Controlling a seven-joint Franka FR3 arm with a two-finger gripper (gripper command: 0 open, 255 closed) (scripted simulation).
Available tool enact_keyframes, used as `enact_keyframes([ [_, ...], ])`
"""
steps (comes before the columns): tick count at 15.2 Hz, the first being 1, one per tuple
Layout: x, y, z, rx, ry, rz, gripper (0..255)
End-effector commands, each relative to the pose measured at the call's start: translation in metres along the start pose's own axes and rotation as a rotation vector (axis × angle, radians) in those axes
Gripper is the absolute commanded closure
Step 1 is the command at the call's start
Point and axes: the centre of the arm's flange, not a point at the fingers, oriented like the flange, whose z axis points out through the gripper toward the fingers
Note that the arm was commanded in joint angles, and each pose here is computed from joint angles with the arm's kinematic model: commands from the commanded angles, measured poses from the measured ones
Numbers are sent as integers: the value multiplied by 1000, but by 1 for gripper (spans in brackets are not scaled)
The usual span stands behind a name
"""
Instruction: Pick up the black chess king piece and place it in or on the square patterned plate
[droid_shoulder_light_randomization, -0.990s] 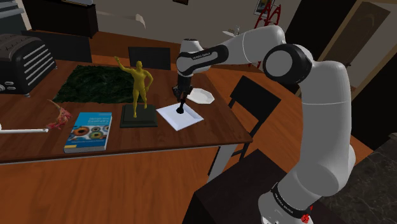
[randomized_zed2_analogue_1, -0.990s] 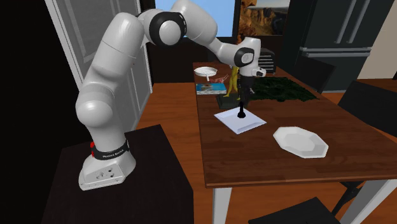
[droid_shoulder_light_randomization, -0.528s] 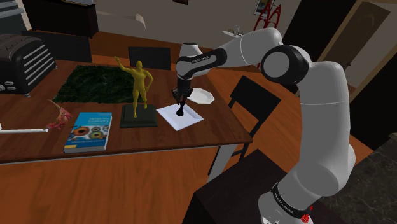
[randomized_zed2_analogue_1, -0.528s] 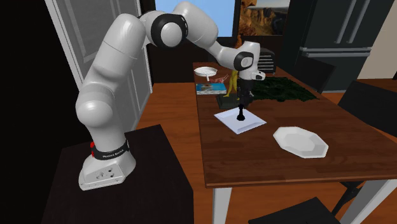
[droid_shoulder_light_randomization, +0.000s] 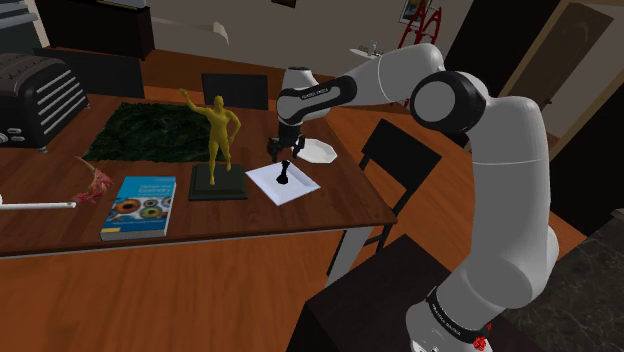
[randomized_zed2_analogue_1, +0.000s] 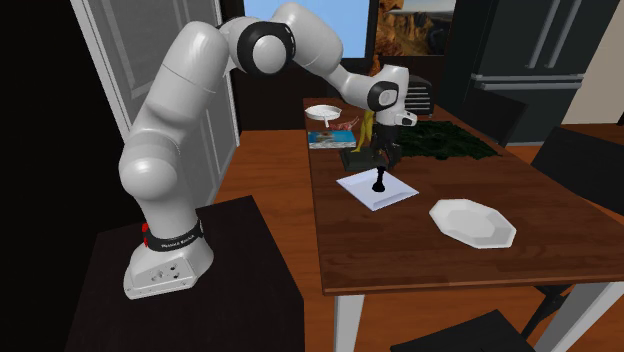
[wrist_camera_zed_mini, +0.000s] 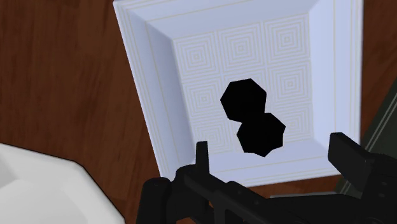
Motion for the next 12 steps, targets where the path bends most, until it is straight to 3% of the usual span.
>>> enact_keyframes([
  [1, 0, 0, 0, 0, 0, 0, 0],
  [5, 0, 0, -50, 0, 0, 0, 0],
  [12, 0, 0, -50, 0, 0, 0, 0],
])
